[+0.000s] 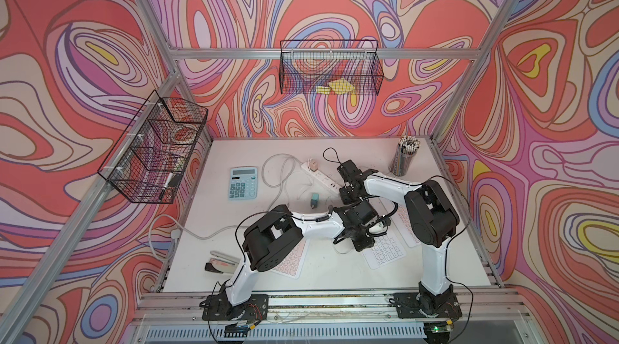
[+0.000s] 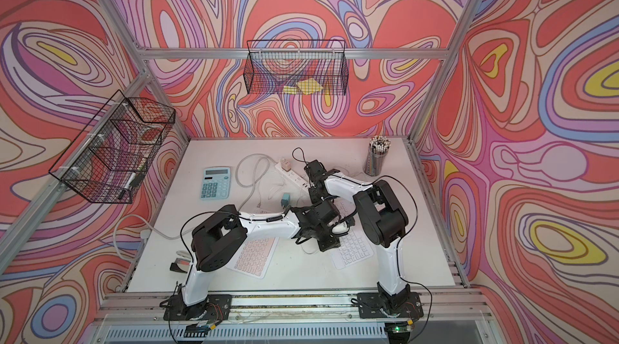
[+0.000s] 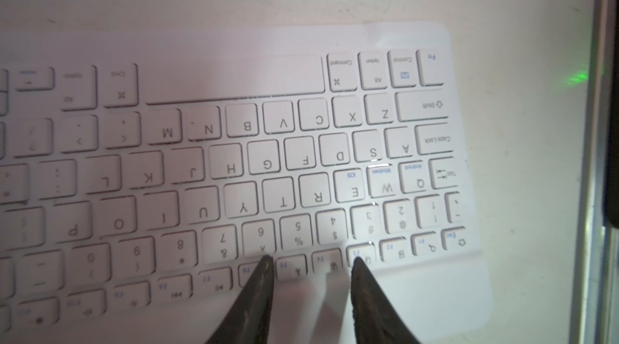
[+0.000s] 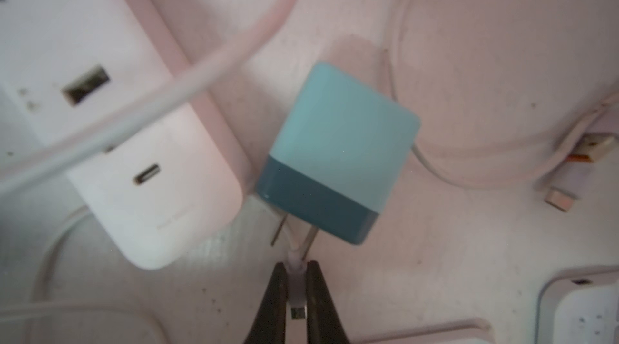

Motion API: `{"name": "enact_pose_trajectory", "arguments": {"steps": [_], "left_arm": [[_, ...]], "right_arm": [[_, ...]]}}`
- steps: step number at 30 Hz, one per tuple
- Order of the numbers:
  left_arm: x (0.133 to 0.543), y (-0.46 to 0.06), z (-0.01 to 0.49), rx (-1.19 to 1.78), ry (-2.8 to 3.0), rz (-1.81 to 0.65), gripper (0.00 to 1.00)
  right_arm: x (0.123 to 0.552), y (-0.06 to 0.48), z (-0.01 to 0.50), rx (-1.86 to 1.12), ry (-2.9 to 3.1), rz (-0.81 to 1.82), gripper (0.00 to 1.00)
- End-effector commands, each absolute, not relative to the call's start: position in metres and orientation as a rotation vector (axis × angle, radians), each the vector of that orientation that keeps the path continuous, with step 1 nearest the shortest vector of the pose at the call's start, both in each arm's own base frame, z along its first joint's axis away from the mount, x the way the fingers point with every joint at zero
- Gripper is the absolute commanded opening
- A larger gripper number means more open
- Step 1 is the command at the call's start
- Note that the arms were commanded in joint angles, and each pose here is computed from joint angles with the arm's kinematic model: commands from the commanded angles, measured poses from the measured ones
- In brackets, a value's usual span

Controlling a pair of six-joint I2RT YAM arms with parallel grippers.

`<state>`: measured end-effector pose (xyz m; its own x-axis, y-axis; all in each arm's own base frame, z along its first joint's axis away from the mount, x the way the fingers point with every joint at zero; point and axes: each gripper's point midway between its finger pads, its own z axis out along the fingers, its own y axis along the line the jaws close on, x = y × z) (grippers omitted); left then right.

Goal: Unplug the wireless keyboard
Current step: Remove the power cord from the keyboard.

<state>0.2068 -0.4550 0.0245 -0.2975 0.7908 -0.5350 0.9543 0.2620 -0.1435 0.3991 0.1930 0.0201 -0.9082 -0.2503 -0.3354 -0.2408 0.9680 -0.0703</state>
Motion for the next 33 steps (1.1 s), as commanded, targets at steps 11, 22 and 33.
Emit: {"name": "enact_pose_trajectory", "arguments": {"steps": [11, 22, 33], "left_arm": [[0.190, -0.397, -0.024, 1.544, 2.474, -0.574, 0.42], [0.189, -0.399, 0.011, 1.479, 2.415, -0.694, 0.42], [0.182, -0.394, 0.117, 1.307, 2.174, -0.961, 0.43]], "right_arm": [[0.353, 0.172, 0.018, -0.559, 2.829, -0.046, 0.00], [0.356, 0.163, 0.042, -0.639, 2.717, -0.102, 0.00], [0.385, 0.153, 0.044, -0.510, 2.661, -0.206, 0.00]]}}
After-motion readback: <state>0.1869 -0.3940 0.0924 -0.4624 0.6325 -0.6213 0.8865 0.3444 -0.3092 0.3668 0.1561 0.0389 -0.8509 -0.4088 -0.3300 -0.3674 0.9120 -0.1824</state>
